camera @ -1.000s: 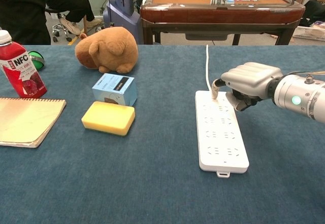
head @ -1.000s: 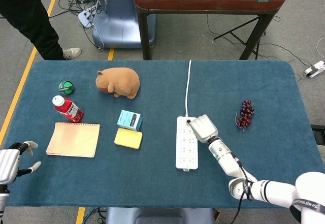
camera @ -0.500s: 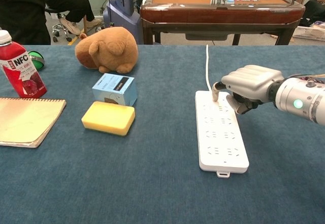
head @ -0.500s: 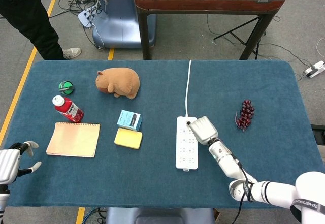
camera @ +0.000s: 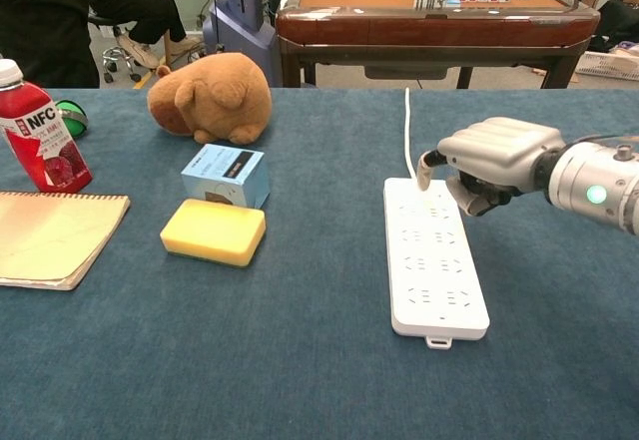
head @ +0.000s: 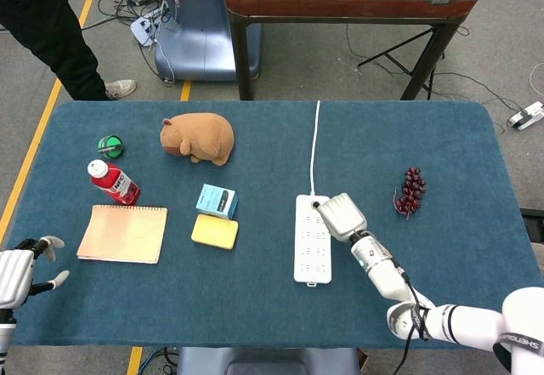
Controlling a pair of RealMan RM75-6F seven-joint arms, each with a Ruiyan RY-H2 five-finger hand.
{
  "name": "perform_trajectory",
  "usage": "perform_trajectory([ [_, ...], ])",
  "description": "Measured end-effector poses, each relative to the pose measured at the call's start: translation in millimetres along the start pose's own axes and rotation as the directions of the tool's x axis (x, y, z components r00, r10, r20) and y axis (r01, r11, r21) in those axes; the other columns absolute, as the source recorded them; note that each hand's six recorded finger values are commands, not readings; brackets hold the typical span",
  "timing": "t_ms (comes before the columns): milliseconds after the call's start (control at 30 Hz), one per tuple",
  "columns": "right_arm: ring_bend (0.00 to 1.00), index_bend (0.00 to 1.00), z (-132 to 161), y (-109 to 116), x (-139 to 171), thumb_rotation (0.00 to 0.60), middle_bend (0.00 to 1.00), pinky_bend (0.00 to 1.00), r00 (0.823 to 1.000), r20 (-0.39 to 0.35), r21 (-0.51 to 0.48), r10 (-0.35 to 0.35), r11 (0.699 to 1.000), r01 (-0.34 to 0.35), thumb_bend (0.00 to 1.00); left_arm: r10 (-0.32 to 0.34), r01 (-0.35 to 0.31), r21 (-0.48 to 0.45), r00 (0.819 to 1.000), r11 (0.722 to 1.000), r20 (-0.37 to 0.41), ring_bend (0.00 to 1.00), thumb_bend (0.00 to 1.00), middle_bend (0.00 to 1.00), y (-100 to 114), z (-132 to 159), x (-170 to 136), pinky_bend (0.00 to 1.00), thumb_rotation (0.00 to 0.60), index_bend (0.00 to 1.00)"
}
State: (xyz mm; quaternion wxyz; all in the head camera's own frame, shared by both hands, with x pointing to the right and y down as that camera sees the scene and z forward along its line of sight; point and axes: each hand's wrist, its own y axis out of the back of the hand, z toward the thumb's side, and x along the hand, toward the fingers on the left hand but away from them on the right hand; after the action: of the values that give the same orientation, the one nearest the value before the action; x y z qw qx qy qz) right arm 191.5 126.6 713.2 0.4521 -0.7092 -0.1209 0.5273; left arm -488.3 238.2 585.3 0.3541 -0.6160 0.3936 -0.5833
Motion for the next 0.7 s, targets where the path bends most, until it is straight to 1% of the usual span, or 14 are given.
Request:
perform_trajectory([
  [133, 1.0, 0.29, -6, 22, 18, 0.6, 0.88, 1.0, 0.998, 0.011, -0.003, -0.068, 0.998, 0.068, 0.67, -0.003, 0.003, 0.003, 1.0, 1.0, 0.002, 0.44, 0.13, 0.56, -1, 1, 0, 0.72, 0.6, 0.5],
  [167, 0.99, 0.29, -9, 29, 25, 0.6, 0.84, 1.0, 0.996, 0.018, -0.003, -0.089, 0.996, 0.089, 0.65, -0.005, 0.005, 0.005, 1.0, 1.0, 0.003, 0.44, 0.13, 0.56, -2, 1, 0, 0.72, 0.6, 0.5],
  [267, 0.92, 0.29, -22, 42, 48, 0.6, 0.75, 1.0, 0.99, 0.052, 0.007, -0.132, 0.991, 0.132, 0.59, -0.01, 0.01, 0.012, 1.0, 1.0, 0.005, 0.44, 0.13, 0.56, -4, 2, 1, 0.71, 0.6, 0.5],
  [367, 0.83, 0.29, -42, 47, 78, 0.6, 0.66, 0.98, 0.982, 0.106, 0.021, -0.159, 0.987, 0.158, 0.53, -0.013, 0.013, 0.016, 1.0, 1.0, 0.012, 0.44, 0.13, 0.56, -6, 5, 0, 0.71, 0.6, 0.5],
  [433, 0.74, 0.29, -54, 45, 98, 0.6, 0.58, 0.89, 0.976, 0.145, 0.027, -0.164, 0.986, 0.162, 0.49, -0.013, 0.013, 0.019, 1.0, 1.0, 0.018, 0.44, 0.13, 0.56, -6, 7, 0, 0.71, 0.6, 0.5],
  [467, 0.71, 0.29, -62, 42, 110, 0.6, 0.56, 0.86, 0.971, 0.173, 0.028, -0.164, 0.986, 0.162, 0.48, -0.014, 0.013, 0.019, 1.0, 1.0, 0.021, 0.44, 0.13, 0.56, -6, 8, 0, 0.72, 0.6, 0.5],
  [533, 0.61, 0.29, -72, 37, 130, 0.6, 0.51, 0.76, 0.964, 0.212, 0.026, -0.161, 0.987, 0.159, 0.45, -0.016, 0.015, 0.016, 0.999, 1.0, 0.029, 0.44, 0.13, 0.56, -7, 10, -1, 0.72, 0.6, 0.5],
  [633, 0.51, 0.29, -84, 26, 161, 0.6, 0.47, 0.65, 0.951, 0.267, 0.02, -0.157, 0.987, 0.157, 0.43, -0.012, 0.011, 0.014, 0.999, 1.0, 0.04, 0.44, 0.13, 0.56, -7, 13, -1, 0.72, 0.6, 0.5],
  [700, 0.48, 0.29, -90, 18, 181, 0.6, 0.45, 0.6, 0.941, 0.302, 0.008, -0.155, 0.987, 0.16, 0.42, -0.004, 0.004, 0.012, 0.999, 1.0, 0.048, 0.44, 0.13, 0.56, -6, 15, -2, 0.72, 0.6, 0.5],
])
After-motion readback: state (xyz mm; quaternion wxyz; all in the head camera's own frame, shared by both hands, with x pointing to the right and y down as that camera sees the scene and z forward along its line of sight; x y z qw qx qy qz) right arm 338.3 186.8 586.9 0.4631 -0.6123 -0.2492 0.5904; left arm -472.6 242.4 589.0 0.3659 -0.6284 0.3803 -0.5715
